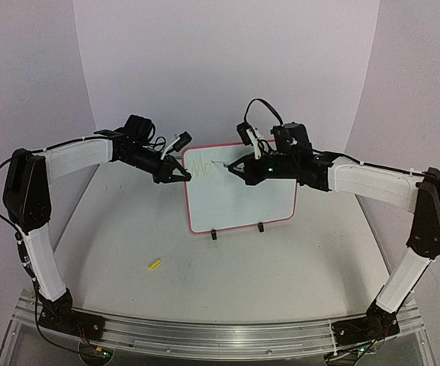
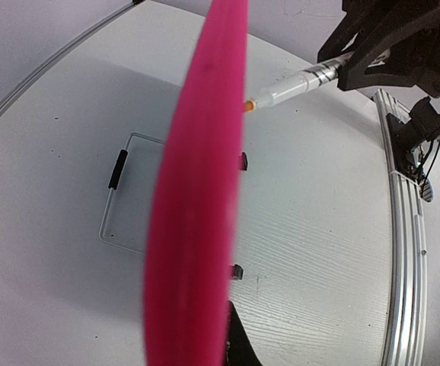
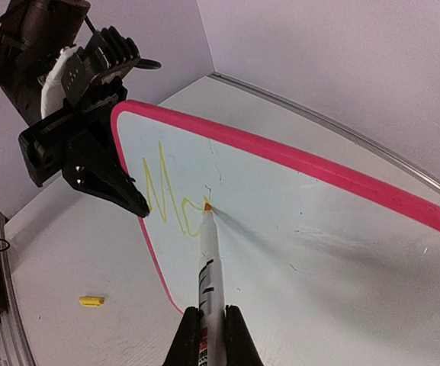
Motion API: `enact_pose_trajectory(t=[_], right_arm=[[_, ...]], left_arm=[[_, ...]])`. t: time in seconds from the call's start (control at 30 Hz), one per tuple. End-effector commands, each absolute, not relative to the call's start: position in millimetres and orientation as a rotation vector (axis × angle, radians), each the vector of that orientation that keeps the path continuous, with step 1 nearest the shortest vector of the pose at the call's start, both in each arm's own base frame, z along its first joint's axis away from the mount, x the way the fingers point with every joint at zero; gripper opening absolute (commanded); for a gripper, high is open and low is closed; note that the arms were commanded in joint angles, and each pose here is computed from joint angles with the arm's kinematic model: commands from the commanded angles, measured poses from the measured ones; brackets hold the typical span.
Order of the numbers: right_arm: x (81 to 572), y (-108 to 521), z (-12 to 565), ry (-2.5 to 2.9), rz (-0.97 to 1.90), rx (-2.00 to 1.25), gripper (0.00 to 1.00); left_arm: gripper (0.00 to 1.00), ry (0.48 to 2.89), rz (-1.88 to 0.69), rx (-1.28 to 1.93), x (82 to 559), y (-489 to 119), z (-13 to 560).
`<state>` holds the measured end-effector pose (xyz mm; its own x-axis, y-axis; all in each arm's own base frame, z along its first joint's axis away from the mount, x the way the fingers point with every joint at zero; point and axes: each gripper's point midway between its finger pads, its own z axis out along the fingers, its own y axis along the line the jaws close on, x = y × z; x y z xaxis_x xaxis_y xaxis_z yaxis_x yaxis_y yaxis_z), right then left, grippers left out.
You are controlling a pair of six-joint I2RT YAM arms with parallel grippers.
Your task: Write a sentence on the whiteboard
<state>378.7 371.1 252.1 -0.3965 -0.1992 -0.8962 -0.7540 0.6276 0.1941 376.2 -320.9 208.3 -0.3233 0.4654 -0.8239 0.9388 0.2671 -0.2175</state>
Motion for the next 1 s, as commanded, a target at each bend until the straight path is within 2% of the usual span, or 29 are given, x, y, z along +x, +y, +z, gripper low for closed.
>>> enact_pose_trajectory(t=[0.0,0.23,0.7,0.97], right_arm=[[382.5,357.1,238.6,1.955,0.687,-0.701,0.00],[381.5,351.3,229.9,1.977,0.665,-0.686,0.00],[387.8,347.8,284.5,1.849,0.658,-0.630,0.00],[390.4,349.0,288.7,1.839,0.652,-0.628,0.00]], left_arm=[[0.00,1.964,-0.785,1.293,387.8,-308.8,190.6],[0.00,1.963,-0.786,1.293,387.5,-308.8,191.3],[0.00,1.958,-0.784,1.294,386.0,-308.7,193.9],[0.00,1.958,-0.784,1.294,385.6,-308.6,194.2]])
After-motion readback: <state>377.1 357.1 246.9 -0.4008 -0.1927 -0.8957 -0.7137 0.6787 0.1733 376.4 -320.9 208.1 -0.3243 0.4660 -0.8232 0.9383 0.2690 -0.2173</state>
